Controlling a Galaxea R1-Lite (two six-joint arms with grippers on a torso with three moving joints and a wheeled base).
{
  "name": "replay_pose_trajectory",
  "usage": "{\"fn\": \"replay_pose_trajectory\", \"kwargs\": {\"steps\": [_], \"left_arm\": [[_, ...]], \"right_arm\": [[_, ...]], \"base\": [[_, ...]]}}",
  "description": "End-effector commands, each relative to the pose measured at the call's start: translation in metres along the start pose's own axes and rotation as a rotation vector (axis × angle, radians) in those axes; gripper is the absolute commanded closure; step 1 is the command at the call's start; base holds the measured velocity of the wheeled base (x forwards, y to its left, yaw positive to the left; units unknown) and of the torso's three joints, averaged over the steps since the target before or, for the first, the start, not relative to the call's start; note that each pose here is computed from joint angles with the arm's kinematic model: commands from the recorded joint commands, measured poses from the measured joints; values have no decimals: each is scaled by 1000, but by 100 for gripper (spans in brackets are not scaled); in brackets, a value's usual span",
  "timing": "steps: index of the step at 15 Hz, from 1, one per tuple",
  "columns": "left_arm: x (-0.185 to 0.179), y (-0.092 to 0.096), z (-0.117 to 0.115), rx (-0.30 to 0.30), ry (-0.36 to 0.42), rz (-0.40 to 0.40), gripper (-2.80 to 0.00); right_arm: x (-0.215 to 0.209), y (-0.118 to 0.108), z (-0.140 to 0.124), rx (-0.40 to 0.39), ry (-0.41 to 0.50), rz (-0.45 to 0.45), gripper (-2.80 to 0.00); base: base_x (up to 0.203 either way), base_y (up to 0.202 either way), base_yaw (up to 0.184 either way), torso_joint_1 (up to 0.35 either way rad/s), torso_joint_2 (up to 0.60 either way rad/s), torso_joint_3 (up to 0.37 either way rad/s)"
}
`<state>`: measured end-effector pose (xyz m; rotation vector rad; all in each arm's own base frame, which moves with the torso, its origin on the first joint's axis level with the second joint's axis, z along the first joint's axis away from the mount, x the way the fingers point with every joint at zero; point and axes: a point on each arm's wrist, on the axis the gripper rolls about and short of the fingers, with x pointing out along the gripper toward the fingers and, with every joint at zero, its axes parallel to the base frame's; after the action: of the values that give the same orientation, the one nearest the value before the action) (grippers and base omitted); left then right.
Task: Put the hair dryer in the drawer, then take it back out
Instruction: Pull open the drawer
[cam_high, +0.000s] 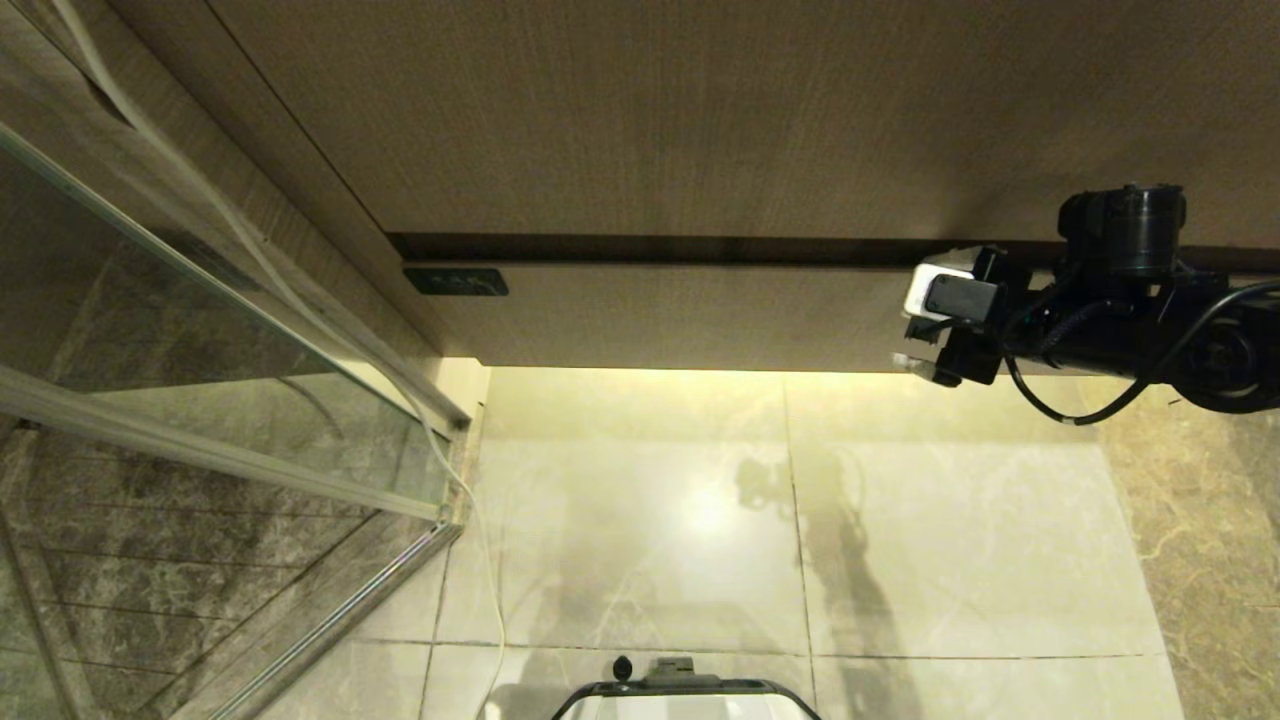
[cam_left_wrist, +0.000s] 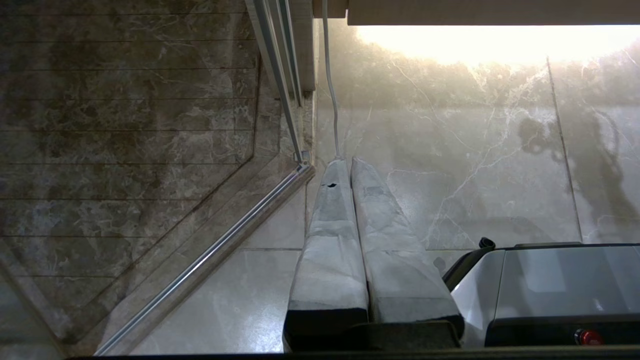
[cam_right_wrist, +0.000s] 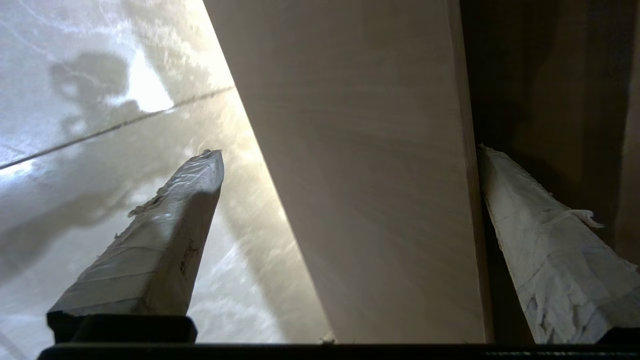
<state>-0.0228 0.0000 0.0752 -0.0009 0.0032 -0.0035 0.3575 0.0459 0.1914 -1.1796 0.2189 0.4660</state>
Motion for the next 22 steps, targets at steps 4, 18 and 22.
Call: {"fn": "replay_pose_trajectory", "kwargs": {"steps": [4, 18, 22], "left_arm": [[0, 0, 0, -1, 0, -1, 0], [0, 0, 0, -1, 0, 0, 0], [0, 0, 0, -1, 0, -1, 0]], "right_arm": [[2, 7, -3, 33, 36, 51, -280], [-65, 42, -24, 201, 284, 347, -280], [-85, 31, -22, 341, 279, 257, -280]], "base": [[0, 0, 0, 0, 0, 0], [0, 0, 0, 0, 0, 0], [0, 0, 0, 0, 0, 0]]}}
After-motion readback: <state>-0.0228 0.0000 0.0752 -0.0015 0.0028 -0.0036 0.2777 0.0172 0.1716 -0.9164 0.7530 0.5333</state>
